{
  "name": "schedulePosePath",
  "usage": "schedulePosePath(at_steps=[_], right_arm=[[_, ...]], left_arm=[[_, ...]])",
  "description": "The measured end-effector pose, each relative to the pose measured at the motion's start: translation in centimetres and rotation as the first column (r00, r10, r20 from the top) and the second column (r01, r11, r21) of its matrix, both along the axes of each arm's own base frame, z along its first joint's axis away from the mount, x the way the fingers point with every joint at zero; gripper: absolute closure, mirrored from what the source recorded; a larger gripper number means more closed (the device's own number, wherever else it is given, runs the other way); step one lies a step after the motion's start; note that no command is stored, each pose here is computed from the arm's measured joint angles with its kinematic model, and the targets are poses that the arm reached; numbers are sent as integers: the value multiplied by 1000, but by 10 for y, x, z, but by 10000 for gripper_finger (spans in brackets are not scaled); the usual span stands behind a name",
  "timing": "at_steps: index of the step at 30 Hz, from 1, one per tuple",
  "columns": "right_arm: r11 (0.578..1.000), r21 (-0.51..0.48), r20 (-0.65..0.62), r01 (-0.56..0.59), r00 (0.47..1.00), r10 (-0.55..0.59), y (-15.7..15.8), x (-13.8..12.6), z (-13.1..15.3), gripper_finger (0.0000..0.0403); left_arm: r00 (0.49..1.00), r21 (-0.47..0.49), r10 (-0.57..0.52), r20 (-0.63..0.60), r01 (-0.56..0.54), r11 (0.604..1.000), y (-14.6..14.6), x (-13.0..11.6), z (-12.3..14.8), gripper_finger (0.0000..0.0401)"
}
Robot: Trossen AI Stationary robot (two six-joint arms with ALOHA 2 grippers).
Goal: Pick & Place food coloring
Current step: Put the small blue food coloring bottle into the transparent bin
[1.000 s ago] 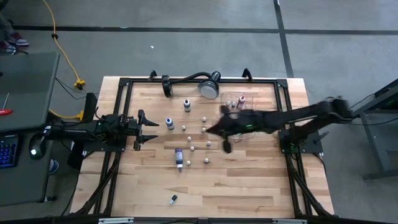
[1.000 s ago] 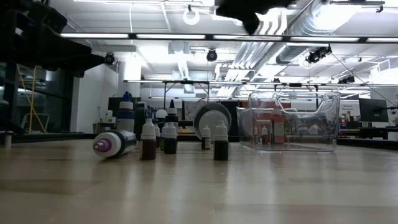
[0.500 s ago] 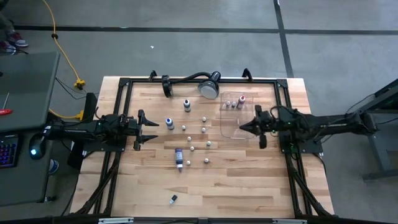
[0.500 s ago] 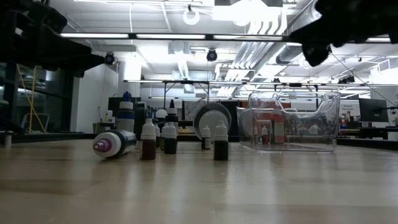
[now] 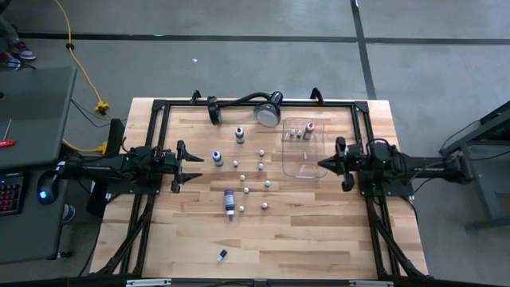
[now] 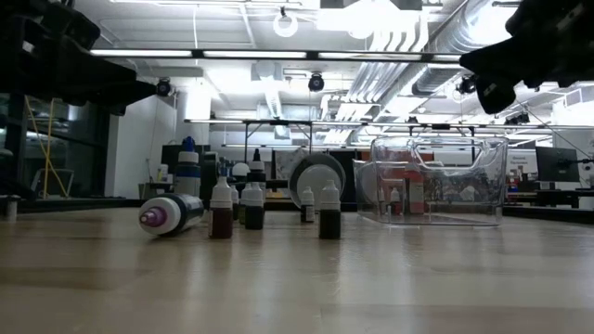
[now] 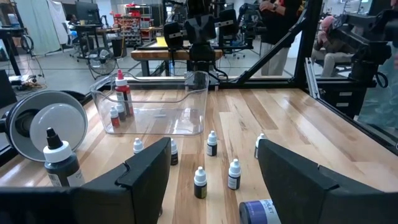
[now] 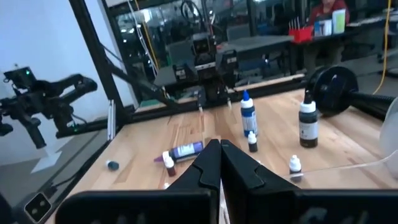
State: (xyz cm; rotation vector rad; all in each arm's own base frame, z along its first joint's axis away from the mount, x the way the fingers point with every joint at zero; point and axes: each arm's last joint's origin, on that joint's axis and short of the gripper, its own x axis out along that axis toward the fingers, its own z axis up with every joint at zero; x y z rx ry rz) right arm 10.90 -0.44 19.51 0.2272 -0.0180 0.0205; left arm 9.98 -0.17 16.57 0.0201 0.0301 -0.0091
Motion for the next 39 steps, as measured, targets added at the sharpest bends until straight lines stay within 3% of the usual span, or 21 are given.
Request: schedulePosePath(at_steps=[27,39], right_arm=[[1000,2,221,15,975,-15,2,-14,-6,403],[997,-43,115,57,992,-52,0,-13,-16,403]], left_arm=[[1000,0,0,-1,0,1000,0,0,0,162],[1000,0,0,-1,0,1000,0,0,0,162]])
